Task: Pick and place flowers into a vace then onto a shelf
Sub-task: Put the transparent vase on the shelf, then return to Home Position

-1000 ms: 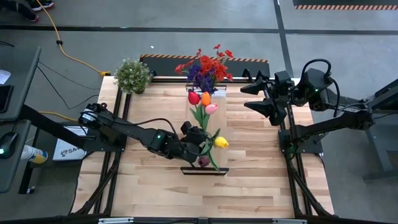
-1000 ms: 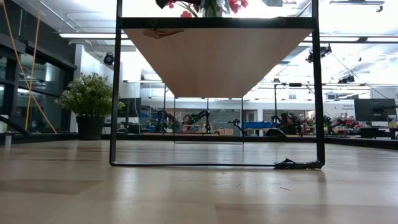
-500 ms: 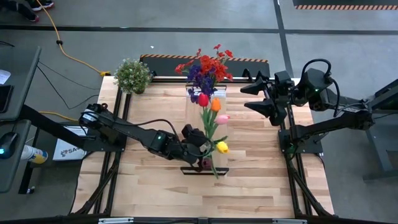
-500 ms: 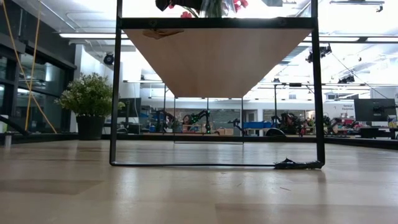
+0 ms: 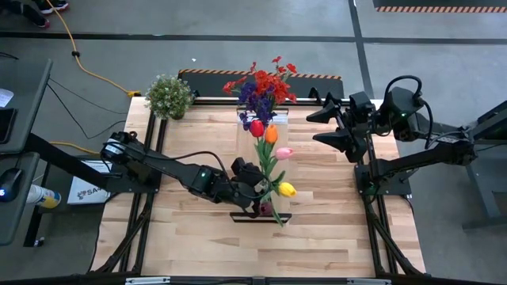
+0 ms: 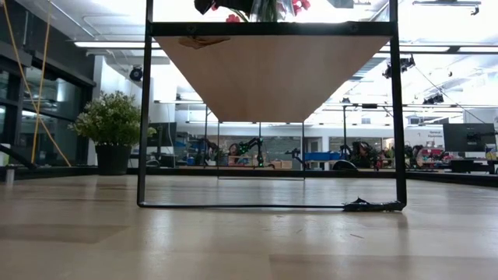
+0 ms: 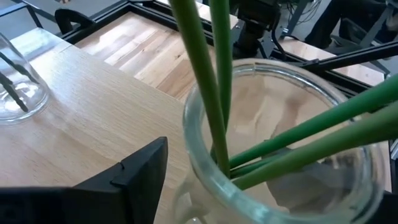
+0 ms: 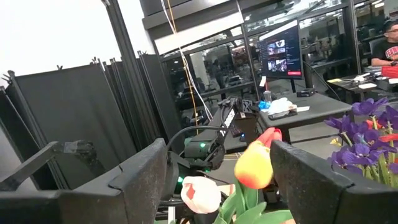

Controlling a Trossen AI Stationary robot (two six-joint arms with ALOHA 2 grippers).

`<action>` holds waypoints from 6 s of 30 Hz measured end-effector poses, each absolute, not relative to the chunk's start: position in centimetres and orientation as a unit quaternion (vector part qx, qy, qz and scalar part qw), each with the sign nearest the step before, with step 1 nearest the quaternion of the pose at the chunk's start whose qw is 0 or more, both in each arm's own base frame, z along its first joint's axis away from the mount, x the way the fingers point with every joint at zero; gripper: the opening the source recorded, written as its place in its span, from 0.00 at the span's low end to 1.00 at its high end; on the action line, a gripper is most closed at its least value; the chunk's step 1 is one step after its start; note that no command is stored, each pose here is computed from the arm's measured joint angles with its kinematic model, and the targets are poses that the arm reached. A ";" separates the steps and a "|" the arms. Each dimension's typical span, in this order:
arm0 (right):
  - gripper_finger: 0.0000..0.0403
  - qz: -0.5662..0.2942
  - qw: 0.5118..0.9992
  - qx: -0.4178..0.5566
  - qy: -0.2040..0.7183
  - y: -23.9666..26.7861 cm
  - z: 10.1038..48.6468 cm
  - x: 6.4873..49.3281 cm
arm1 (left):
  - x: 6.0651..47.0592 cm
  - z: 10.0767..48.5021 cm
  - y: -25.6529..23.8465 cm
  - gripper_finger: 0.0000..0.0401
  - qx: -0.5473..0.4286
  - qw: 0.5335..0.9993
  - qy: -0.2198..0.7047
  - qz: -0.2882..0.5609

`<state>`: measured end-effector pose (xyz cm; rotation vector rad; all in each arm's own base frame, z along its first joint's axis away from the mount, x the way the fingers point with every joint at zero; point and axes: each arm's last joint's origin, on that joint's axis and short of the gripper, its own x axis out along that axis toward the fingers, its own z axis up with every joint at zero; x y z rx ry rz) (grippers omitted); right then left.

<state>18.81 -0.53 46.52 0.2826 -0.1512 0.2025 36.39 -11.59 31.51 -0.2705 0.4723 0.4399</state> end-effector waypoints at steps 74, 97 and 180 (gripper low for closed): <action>0.68 0.131 0.978 0.118 -0.110 -0.2 47.7 15.9 | 32.4 33.8 -10.1 1.00 -0.131 0.920 0.279 0.241; 0.68 0.131 0.978 0.118 -0.110 -0.2 47.7 15.9 | 31.7 34.8 -9.6 1.00 -0.121 0.921 0.249 0.273; 0.68 0.130 0.977 0.101 -0.134 -0.1 48.3 14.2 | 24.3 38.2 -7.2 1.00 -0.147 0.898 0.318 0.266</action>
